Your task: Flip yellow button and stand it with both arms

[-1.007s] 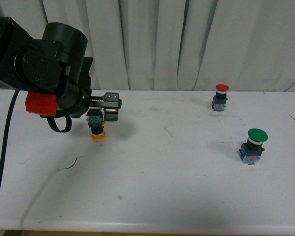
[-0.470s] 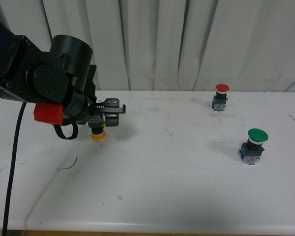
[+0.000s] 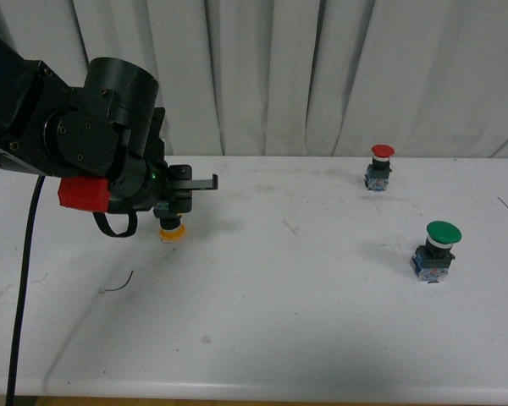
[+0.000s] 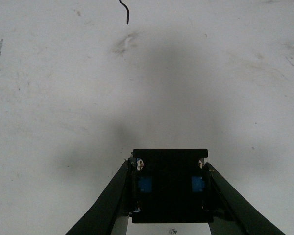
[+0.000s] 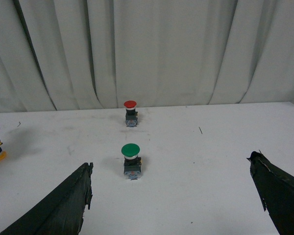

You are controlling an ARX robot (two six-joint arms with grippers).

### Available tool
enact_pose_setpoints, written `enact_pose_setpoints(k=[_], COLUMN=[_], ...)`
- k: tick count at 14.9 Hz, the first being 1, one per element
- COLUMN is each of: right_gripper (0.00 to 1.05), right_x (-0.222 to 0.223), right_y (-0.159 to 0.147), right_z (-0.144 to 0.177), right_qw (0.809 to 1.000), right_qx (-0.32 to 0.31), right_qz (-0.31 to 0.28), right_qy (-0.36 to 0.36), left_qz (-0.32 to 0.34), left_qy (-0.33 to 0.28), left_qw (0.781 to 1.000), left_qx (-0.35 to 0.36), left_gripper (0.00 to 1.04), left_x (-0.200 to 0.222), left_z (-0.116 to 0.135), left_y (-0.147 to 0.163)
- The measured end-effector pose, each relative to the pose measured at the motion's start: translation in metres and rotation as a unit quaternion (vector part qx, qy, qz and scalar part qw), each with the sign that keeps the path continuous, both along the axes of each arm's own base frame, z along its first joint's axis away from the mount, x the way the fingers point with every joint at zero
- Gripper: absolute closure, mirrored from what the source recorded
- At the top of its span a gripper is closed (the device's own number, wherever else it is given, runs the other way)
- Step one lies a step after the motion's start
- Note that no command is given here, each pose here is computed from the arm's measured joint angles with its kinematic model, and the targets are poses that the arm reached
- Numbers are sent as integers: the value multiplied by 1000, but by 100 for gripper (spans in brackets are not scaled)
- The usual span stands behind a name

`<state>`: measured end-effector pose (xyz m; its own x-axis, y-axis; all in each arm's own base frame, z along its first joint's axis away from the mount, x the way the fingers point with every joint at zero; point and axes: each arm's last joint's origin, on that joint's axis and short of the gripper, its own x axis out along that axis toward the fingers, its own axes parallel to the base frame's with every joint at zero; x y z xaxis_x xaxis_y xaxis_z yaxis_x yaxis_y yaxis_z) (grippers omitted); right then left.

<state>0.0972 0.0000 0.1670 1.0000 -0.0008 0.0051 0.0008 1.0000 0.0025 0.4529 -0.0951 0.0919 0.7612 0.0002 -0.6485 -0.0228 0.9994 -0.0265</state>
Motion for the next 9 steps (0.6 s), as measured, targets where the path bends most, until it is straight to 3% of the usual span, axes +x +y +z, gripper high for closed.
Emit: enact_pose_setpoints(k=[4,9], right_gripper=[6,6], right_x=[0,0], right_y=[0,0], right_z=[0,0], right_qw=[1000,1000], right_qx=[0,0], right_qz=[0,0], right_qy=[0,0], left_qz=[-4,-36], left_qy=[-9,-92], left_qw=[1000,995], left_qx=[-4,-26], left_gripper=[69,69], left_x=[0,-46], left_z=[4,68], left_y=[-1,-10])
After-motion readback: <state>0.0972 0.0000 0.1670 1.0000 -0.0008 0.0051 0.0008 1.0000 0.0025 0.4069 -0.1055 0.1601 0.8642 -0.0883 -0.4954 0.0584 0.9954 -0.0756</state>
